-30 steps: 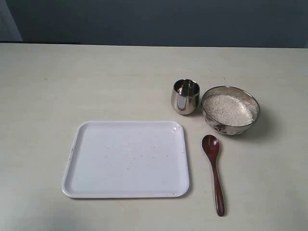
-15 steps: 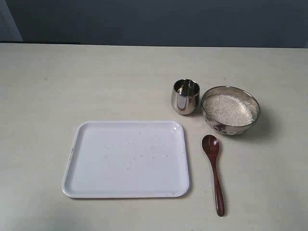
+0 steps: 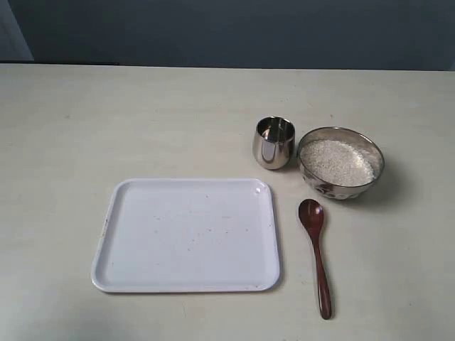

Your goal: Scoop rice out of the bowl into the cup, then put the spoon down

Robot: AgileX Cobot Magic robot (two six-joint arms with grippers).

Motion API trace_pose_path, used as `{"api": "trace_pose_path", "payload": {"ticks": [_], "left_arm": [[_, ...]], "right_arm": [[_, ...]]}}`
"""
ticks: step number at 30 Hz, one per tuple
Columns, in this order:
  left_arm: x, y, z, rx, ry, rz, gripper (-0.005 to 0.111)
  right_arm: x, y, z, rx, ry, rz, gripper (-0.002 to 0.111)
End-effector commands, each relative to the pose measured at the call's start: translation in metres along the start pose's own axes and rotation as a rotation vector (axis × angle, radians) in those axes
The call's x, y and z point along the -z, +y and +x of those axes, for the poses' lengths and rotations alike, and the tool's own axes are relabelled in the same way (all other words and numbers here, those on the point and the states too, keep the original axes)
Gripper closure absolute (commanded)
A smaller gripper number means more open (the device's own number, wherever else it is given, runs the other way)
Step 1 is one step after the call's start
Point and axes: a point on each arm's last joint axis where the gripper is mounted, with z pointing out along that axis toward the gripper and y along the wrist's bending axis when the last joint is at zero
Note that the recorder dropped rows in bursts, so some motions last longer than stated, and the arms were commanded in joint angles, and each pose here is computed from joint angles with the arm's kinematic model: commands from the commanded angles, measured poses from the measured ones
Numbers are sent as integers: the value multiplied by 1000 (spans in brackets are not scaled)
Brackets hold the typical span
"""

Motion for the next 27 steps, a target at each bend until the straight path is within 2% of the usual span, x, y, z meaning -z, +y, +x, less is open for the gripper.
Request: {"api": "trace_pose_path", "payload": {"ticks": [1,3,4,5,6,8,12,16,21,27], "left_arm": [[1,0,-2,8,-19,1,106],[1,0,-2,8,-19,1,106],[1,0,-2,8,-19,1,106],[1,0,-2,8,-19,1,106],[1,0,-2,8,-19,1,106],[1,0,-2,8,-19,1,106],[1,0,-2,8,-19,1,106],[1,0,-2,8,-19,1,106],[1,0,-2,8,-19,1,106],[1,0,-2,8,-19,1,106]], "right_arm": [[-39,36,-35,242,352,151,109],[-82,45,-39,345,680,235,109],[-108,46,-33,377,903,255,109],[-120,44,-26,382,1036,248,109],[-139,37,-5,352,1274,222,109],[-156,25,28,306,1462,163,109],[-150,17,91,330,1645,162,109],[-140,28,131,365,1655,135,109],[-129,41,164,427,1760,76,109],[-121,40,190,469,1865,77,109]]}}
